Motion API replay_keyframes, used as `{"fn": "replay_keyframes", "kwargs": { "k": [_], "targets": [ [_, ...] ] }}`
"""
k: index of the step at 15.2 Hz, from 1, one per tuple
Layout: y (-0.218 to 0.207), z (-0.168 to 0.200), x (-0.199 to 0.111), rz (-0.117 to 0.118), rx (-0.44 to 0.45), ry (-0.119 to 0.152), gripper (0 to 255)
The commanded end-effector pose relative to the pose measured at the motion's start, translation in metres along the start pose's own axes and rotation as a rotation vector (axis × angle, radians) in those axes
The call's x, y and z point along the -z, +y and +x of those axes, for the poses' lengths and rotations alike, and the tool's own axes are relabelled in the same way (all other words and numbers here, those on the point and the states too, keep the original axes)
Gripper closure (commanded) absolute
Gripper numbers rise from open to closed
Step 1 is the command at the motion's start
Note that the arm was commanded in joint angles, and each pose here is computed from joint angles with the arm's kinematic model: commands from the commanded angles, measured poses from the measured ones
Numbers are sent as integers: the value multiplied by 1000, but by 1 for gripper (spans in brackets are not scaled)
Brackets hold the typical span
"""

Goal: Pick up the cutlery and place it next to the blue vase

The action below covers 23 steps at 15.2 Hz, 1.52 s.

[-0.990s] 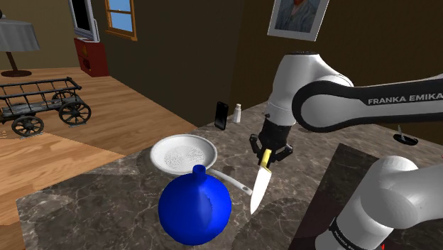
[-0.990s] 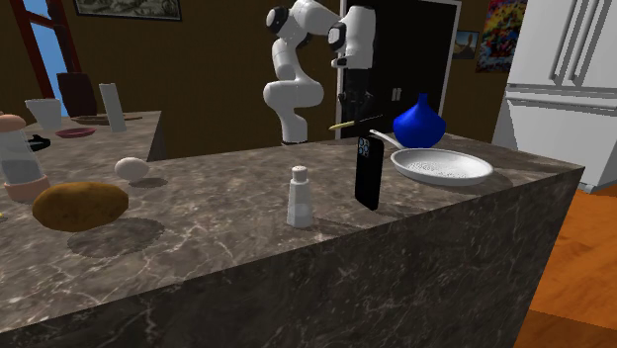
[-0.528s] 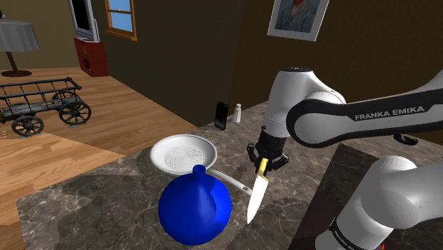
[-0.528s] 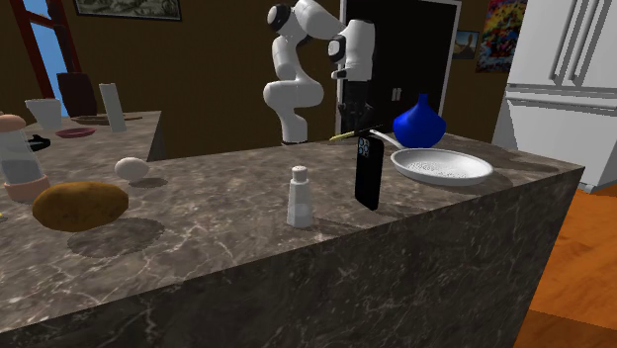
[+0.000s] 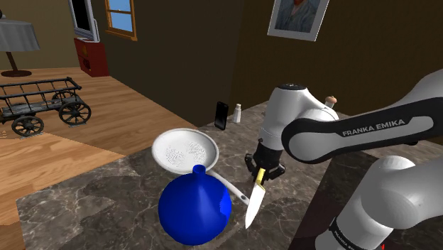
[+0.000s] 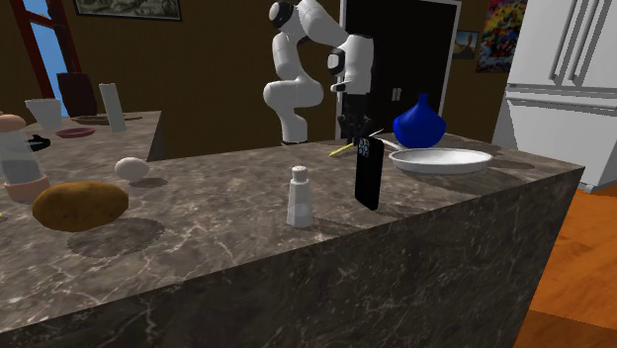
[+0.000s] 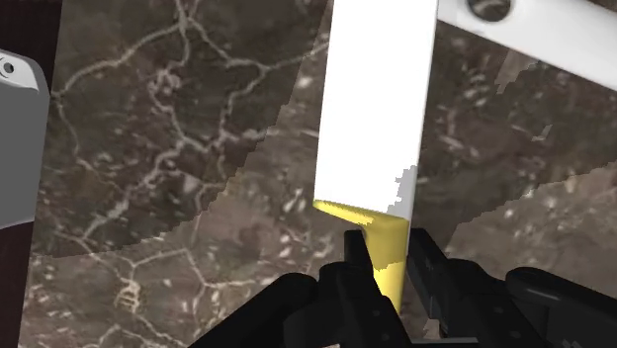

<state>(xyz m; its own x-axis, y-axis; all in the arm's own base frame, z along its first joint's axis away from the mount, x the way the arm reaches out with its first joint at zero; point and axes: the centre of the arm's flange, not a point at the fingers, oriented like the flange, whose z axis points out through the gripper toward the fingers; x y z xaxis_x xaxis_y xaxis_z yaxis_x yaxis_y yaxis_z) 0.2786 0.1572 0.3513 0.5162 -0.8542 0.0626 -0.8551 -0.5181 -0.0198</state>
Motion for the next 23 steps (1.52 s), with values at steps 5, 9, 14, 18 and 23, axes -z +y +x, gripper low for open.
{"fn": "replay_keyframes", "kwargs": {
  "k": [5, 9, 14, 18, 23],
  "targets": [
    [0, -1, -4, 1, 0, 0, 255],
    [0, -1, -4, 1, 0, 0, 0],
    [0, -1, 9, 1, 0, 0, 0],
    [0, -1, 46, 1, 0, 0, 0],
    [0, -1, 46, 1, 0, 0, 0]
  ]
}}
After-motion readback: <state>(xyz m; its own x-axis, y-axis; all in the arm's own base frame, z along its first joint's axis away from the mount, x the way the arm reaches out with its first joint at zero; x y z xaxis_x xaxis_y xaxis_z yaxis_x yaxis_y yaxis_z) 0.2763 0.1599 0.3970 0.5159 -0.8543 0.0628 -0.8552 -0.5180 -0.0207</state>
